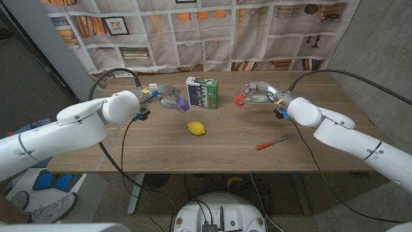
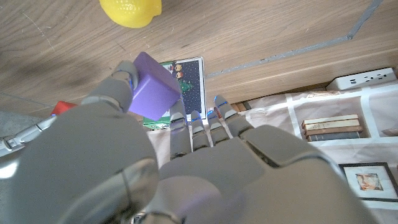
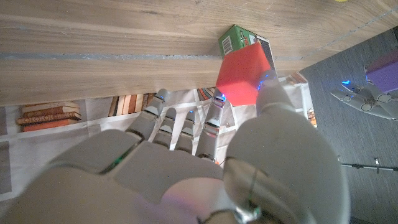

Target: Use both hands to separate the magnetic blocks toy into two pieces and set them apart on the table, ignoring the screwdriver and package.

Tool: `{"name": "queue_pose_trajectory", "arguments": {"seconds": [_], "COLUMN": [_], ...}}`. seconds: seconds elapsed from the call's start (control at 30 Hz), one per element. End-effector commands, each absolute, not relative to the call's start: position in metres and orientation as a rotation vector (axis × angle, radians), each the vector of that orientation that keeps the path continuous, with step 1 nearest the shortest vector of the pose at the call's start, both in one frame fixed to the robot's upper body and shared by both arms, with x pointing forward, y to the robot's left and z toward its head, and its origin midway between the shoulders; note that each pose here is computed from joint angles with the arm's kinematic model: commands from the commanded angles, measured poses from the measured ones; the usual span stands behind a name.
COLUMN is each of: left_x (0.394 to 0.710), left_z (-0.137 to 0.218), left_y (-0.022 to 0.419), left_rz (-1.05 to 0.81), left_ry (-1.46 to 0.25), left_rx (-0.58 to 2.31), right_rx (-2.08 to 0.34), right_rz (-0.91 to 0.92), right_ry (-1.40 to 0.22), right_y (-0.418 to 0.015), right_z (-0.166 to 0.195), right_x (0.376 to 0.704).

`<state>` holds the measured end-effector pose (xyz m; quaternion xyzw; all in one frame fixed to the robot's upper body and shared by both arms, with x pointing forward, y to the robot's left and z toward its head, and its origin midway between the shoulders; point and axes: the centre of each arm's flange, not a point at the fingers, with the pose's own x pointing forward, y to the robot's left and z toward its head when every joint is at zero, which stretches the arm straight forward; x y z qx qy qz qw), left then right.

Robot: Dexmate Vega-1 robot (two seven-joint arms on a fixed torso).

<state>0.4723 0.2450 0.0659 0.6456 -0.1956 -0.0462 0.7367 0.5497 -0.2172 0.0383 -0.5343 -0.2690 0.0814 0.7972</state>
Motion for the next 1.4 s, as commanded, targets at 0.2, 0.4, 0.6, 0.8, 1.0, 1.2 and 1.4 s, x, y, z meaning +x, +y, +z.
{"name": "queue_pose_trajectory", "arguments": {"seconds": [0.2, 0.4, 0.6, 0.8, 1.0, 1.2, 1.4], "left_x": [0.484, 0.489, 0.493, 0.496, 0.504, 0.509, 0.518], "left_z": [0.061, 0.053, 0.045, 0.039, 0.027, 0.019, 0.011], "left_y": [0.249, 0.25, 0.249, 0.248, 0.247, 0.245, 0.245], "left_rz": [-0.079, -0.072, -0.055, -0.042, -0.039, -0.036, -0.05], "left_ry": [-0.347, -0.326, -0.298, -0.287, -0.265, -0.247, -0.238], "left_rx": [1.548, 1.593, 1.643, 1.674, 1.675, 1.701, 1.677], "right_rx": [-1.329, -1.372, -1.401, -1.43, -1.516, -1.56, -1.589], "right_rz": [0.141, 0.121, 0.106, 0.113, 0.117, 0.117, 0.128], "right_ry": [-0.526, -0.506, -0.491, -0.481, -0.45, -0.433, -0.423], "right_y": [-0.212, -0.211, -0.211, -0.207, -0.201, -0.199, -0.198], "right_z": [0.041, 0.037, 0.035, 0.034, 0.035, 0.035, 0.033], "right_x": [0.562, 0.568, 0.572, 0.575, 0.579, 0.581, 0.587]}}
